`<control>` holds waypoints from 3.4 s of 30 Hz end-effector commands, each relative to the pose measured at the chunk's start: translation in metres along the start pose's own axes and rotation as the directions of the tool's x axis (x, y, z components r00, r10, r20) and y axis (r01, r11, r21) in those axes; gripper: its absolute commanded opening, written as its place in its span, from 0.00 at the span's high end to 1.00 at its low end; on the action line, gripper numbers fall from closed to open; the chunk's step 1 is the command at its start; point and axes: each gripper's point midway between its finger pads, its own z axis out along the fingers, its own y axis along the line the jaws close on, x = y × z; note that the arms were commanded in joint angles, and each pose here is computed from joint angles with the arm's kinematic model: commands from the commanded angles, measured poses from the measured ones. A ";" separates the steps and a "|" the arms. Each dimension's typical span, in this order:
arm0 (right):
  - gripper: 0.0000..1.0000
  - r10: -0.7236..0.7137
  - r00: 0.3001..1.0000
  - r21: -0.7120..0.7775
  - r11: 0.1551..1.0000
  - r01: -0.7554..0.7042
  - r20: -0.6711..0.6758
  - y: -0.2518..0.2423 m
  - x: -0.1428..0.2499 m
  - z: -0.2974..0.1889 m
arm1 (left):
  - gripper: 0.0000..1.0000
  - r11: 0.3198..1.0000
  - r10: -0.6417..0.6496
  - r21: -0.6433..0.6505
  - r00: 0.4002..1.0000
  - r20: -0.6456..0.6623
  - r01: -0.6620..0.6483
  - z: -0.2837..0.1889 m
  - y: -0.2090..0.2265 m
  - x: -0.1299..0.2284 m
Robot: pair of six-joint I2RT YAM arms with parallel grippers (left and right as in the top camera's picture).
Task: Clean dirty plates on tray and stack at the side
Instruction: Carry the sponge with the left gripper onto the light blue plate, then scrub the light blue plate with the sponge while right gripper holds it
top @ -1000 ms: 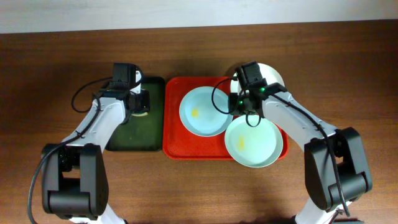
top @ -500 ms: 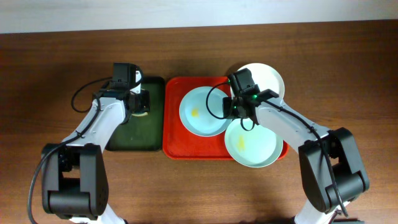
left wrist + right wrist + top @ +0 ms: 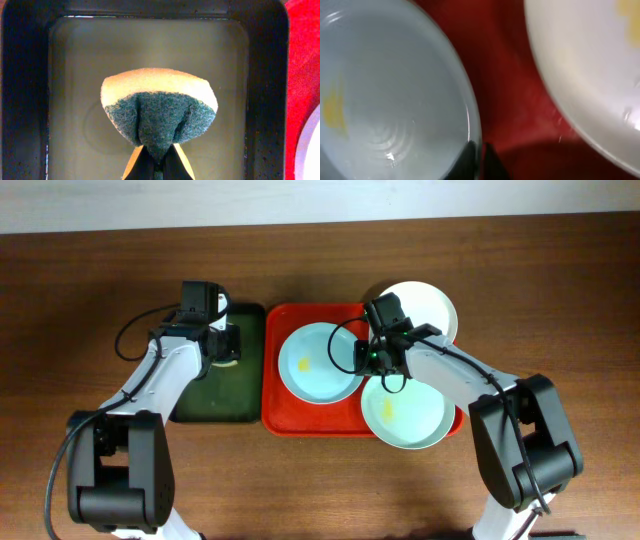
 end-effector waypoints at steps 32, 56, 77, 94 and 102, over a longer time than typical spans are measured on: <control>0.96 0.070 0.997 0.003 0.998 -0.070 -0.034 0.010 -0.005 -0.016 | 1.00 1.000 0.015 -0.003 1.000 0.013 -0.015 -0.001 0.000 -0.007; 0.96 0.069 0.995 -0.046 0.996 -0.072 -0.065 0.018 0.000 -0.014 | 1.00 0.944 0.195 0.315 0.934 -0.299 -0.096 -0.012 -0.168 0.021; 0.75 0.051 0.998 -0.040 0.998 -0.052 -0.037 0.014 -0.001 -0.007 | 1.00 0.983 0.118 0.170 0.932 -0.343 -0.062 0.027 -0.150 0.031; 0.96 0.053 0.998 -0.011 0.999 -0.053 -0.036 0.005 0.006 0.000 | 1.00 0.985 0.119 0.161 0.933 -0.341 -0.067 0.027 -0.149 0.030; 0.96 0.053 0.998 -0.011 0.999 -0.053 -0.036 0.005 0.006 0.000 | 1.00 0.992 0.121 0.083 0.936 -0.329 -0.099 0.040 -0.134 0.039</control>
